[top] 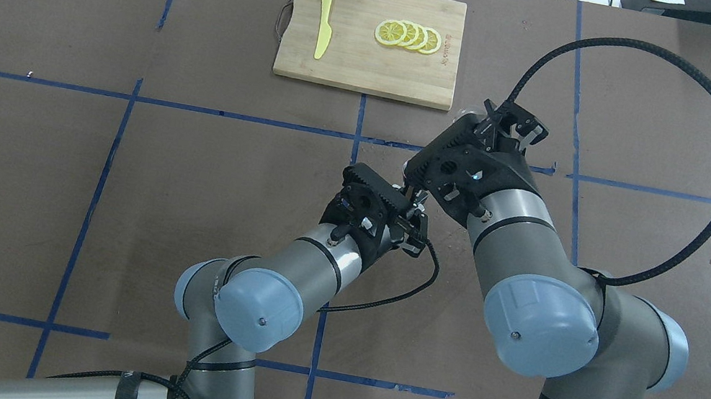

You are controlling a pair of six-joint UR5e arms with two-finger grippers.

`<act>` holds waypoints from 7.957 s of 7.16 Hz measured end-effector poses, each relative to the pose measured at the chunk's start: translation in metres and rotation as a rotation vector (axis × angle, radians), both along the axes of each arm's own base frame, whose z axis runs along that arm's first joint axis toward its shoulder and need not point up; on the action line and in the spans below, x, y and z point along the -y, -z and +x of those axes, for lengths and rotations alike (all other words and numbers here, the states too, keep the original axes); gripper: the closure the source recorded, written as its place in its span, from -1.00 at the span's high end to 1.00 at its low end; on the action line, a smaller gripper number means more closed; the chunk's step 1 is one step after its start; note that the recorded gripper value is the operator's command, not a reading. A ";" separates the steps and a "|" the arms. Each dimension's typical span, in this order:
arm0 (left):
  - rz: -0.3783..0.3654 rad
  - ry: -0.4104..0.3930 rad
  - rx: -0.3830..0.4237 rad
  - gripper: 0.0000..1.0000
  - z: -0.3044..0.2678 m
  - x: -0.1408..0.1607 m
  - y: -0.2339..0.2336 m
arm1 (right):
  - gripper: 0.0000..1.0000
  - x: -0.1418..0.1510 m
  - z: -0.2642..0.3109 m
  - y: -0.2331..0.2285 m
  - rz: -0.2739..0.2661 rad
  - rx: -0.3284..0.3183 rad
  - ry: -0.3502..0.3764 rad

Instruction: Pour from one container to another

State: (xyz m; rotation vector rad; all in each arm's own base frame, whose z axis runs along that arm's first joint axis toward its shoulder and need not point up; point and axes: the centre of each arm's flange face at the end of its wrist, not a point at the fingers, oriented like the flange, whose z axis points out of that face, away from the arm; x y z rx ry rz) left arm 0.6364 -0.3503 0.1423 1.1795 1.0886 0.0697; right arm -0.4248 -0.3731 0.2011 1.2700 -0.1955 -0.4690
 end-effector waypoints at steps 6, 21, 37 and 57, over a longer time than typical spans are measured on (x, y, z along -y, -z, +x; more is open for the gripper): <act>0.001 -0.001 -0.001 -1.00 0.000 0.000 0.001 | -1.00 -0.013 -0.013 0.016 0.054 -0.120 0.004; 0.003 -0.006 -0.001 -1.00 0.000 0.001 0.000 | -1.00 -0.021 -0.014 0.026 0.182 -0.350 -0.015; 0.015 0.006 -0.060 -1.00 -0.027 0.010 0.002 | -1.00 -0.003 0.050 0.030 -0.093 0.464 -0.288; -0.428 0.663 -0.023 -1.00 -0.290 0.058 -0.338 | -1.00 -0.019 0.140 -0.221 -0.463 0.947 -0.535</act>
